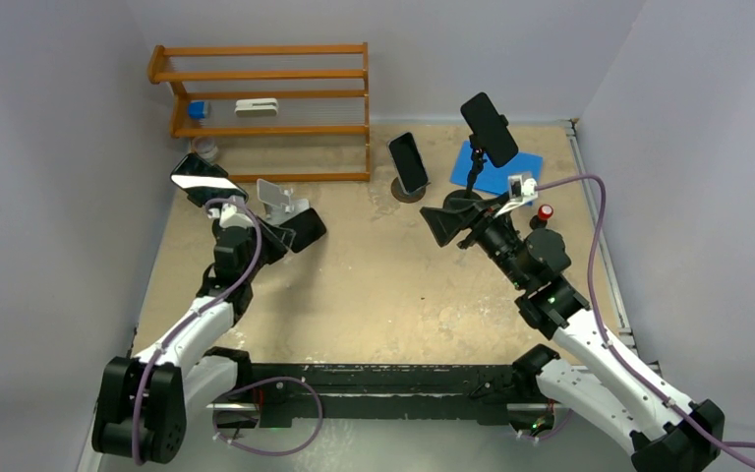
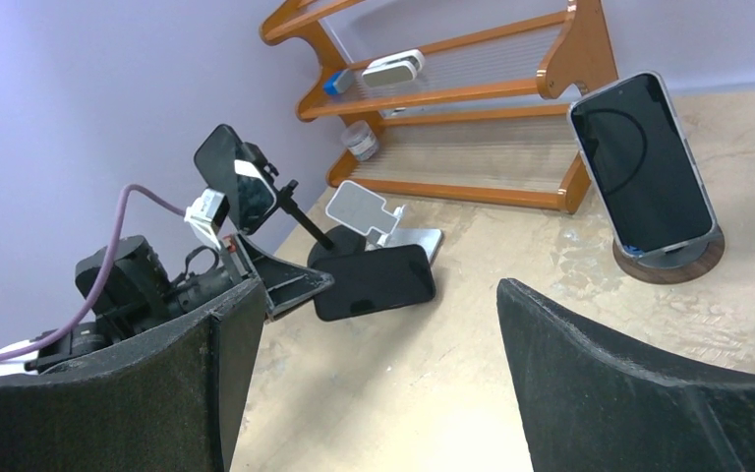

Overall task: Remove the phone from the phone stand
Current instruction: Place the phone at the center of the board.

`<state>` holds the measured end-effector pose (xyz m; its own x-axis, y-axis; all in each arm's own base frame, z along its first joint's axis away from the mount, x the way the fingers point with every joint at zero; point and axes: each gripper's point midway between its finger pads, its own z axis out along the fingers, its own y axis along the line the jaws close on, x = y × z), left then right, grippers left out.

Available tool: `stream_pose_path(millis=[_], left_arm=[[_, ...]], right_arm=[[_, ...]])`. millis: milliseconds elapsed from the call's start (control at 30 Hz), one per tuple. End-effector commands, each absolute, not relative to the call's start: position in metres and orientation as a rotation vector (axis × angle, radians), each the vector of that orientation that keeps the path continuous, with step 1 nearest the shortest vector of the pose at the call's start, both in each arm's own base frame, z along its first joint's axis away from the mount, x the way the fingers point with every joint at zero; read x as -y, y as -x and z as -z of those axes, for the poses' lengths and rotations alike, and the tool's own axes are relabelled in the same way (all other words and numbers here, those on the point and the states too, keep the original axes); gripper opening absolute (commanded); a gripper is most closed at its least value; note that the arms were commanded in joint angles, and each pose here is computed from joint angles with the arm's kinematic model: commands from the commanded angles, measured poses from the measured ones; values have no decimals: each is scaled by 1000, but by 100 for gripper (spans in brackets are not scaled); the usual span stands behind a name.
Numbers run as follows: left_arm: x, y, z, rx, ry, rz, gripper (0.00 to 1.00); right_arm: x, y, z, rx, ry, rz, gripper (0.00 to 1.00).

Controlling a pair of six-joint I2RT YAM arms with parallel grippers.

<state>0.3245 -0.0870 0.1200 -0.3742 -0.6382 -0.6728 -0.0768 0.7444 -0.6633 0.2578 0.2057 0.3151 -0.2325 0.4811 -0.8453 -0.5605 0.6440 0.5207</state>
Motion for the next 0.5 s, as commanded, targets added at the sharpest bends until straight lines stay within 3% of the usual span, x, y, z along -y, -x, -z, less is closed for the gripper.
stream_pose_path(millis=[0,467], left_arm=[[105,-327,-182,-1770,522,845,0],[144,-278,-252,-1613,525,1327,0]], right_arm=[[-213,-250,-343,-1463,92,-1045,89],[-239,-227,-320,-1516,151,-1276,89]])
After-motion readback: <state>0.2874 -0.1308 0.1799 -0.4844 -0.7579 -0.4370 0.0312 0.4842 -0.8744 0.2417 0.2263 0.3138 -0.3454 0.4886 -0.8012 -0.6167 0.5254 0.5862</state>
